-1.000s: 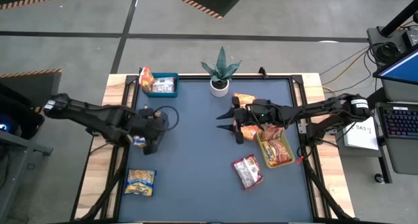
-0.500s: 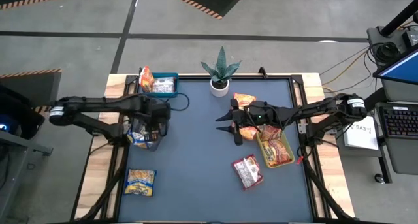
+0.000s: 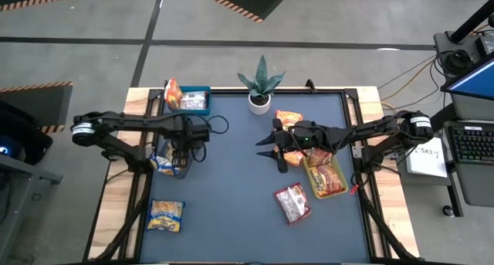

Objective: Sort Maruchan noodles
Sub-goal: Adjust the blue noodle pack in the bin

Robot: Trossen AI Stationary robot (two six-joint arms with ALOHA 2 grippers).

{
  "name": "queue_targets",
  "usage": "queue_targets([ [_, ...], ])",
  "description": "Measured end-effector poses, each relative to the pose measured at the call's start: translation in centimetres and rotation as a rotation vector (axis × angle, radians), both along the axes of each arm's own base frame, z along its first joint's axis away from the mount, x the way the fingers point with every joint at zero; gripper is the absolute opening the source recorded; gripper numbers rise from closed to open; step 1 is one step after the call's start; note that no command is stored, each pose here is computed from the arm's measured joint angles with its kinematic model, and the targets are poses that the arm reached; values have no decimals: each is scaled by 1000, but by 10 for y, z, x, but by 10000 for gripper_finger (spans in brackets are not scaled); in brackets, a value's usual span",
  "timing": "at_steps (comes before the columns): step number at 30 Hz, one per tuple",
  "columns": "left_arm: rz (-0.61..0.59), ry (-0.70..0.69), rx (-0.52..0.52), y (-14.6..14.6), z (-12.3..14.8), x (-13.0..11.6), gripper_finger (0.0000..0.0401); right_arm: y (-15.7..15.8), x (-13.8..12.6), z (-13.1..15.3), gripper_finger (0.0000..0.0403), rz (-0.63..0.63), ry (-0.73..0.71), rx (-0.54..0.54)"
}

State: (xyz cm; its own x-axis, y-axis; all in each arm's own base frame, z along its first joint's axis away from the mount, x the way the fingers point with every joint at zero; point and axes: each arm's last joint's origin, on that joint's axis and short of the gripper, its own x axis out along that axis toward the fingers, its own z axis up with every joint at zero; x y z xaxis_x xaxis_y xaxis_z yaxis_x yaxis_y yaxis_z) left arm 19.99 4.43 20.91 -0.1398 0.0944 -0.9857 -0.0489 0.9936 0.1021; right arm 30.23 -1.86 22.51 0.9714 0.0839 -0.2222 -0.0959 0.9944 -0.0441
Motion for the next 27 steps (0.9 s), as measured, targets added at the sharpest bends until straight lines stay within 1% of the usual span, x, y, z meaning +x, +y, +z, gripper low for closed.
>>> queue_targets([
  [8, -19, -5, -3, 4, -7, 5, 136, 1, 0, 0, 146, -1, 2, 19],
  [21, -15, 10, -41, 4, -17, 1, 92, 1, 0, -1, 146, -2, 14, 37],
  [23, -16, 10, -42, 4, -17, 1, 77, 2, 0, -1, 146, 0, 16, 38],
  [27, -21, 10, -46, 4, -17, 1, 14, 2, 0, -1, 146, -1, 16, 40],
])
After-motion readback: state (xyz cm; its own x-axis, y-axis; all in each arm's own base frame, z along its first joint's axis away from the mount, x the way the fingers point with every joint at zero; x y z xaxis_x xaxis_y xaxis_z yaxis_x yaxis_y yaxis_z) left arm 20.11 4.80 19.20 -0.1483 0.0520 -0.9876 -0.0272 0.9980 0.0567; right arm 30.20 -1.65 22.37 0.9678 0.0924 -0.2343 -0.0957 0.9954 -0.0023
